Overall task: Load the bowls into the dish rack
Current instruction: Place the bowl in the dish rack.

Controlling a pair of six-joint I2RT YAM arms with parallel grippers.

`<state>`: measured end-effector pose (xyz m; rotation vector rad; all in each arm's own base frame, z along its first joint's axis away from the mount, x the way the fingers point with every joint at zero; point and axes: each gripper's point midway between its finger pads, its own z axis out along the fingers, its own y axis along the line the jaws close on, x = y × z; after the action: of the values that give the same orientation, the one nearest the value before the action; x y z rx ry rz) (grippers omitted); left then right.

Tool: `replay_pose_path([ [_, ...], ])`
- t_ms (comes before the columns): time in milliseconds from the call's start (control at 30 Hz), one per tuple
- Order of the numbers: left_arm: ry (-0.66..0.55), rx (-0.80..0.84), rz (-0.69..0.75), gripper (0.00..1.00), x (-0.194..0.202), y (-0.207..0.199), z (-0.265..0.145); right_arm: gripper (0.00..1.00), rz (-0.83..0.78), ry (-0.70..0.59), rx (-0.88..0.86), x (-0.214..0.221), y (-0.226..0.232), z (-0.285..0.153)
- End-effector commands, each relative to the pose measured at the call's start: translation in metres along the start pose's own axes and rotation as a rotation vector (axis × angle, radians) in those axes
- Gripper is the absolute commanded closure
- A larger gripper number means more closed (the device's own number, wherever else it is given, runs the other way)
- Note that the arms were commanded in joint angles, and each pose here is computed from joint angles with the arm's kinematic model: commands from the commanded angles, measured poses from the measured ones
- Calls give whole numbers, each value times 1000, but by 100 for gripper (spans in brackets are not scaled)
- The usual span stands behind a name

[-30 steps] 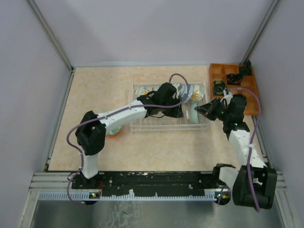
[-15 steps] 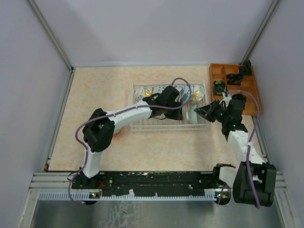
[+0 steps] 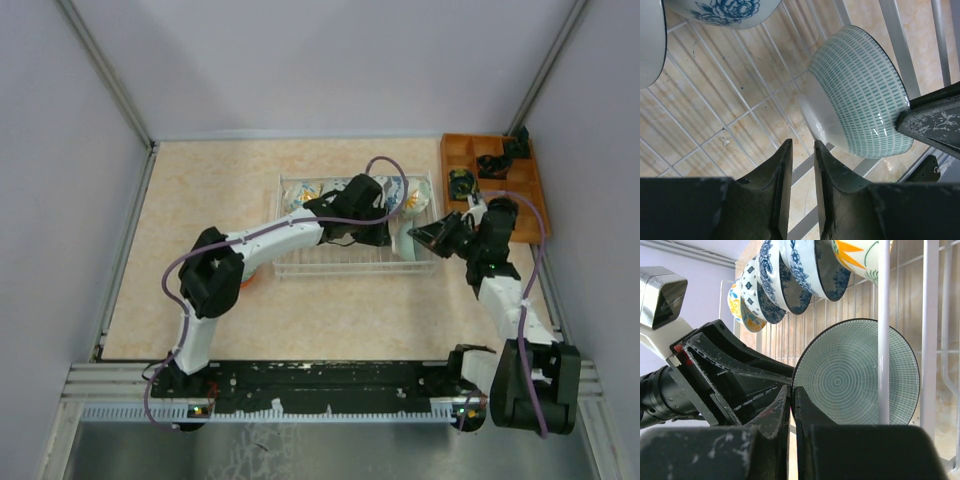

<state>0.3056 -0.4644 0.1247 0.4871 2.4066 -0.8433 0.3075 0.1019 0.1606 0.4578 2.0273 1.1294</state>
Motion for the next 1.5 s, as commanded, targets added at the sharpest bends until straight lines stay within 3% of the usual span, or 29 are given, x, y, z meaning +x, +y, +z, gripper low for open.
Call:
replay_pose_path([
  [0,10,12,12,71,0,-6,5,100,4,6,2,4,-3,-5],
  [1033,8,21,16,72,-5,-16,5,96,-41,-14,157,0,-23,-27],
  [1467,-33,-52,36,72,-20,-1,14,96,-47,-9,161,1,-23,-28],
])
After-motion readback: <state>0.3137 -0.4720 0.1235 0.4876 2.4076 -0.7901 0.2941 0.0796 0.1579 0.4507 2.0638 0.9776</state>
